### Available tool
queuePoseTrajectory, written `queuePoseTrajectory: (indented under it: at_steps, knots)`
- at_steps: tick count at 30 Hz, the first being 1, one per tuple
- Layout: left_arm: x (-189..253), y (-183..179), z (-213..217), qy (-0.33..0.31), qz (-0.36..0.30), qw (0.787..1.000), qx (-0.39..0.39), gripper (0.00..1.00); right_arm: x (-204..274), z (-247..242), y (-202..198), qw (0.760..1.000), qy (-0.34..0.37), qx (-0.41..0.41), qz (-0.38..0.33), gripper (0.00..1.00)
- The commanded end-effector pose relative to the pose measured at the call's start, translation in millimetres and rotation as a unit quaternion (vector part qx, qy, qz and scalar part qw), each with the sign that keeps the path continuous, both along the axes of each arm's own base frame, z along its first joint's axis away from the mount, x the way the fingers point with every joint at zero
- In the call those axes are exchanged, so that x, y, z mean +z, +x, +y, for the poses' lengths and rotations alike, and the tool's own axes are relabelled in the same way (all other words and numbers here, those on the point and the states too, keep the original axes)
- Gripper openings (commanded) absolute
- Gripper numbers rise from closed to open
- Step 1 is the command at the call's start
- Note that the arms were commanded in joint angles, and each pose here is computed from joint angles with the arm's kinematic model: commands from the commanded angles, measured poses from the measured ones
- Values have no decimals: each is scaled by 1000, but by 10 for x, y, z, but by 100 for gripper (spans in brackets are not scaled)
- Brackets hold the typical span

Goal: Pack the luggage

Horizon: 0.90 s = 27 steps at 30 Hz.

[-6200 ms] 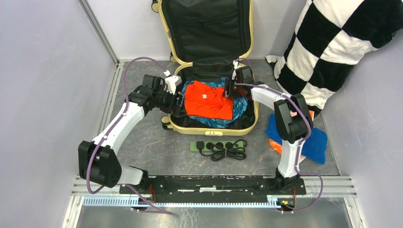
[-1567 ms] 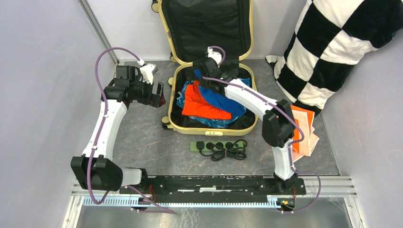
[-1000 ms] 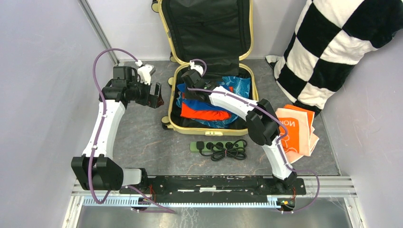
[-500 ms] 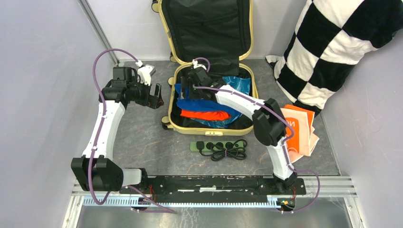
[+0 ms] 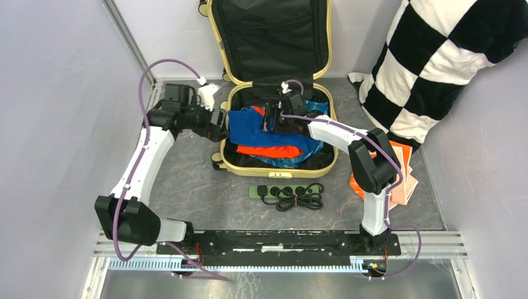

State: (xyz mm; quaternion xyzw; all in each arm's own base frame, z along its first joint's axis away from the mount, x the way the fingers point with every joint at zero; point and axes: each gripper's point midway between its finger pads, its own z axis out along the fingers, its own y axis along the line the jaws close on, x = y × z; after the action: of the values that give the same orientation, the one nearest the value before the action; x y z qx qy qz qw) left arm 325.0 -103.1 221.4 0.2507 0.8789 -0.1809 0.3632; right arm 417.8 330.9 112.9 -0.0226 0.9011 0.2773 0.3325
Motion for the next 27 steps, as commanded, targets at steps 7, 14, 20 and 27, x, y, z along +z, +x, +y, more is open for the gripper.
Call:
queuePoseTrajectory:
  at_steps: [7, 14, 20, 27]
  knots:
    - [-84, 470, -800, 28, -43, 997, -49, 99, -791, -636, -86, 993, -8, -90, 81, 58]
    - [-656, 750, -994, 65, -15, 996, -56, 90, -771, -578, -124, 994, 17, -73, 81, 65]
    - [-778, 898, -968, 85, 0, 996, -34, 84, -58, -429, -19, 997, 60, -43, 26, 71]
    - [519, 444, -973, 2, -58, 996, -63, 96, 578, -24, 40, 992, 124, -2, -24, 65]
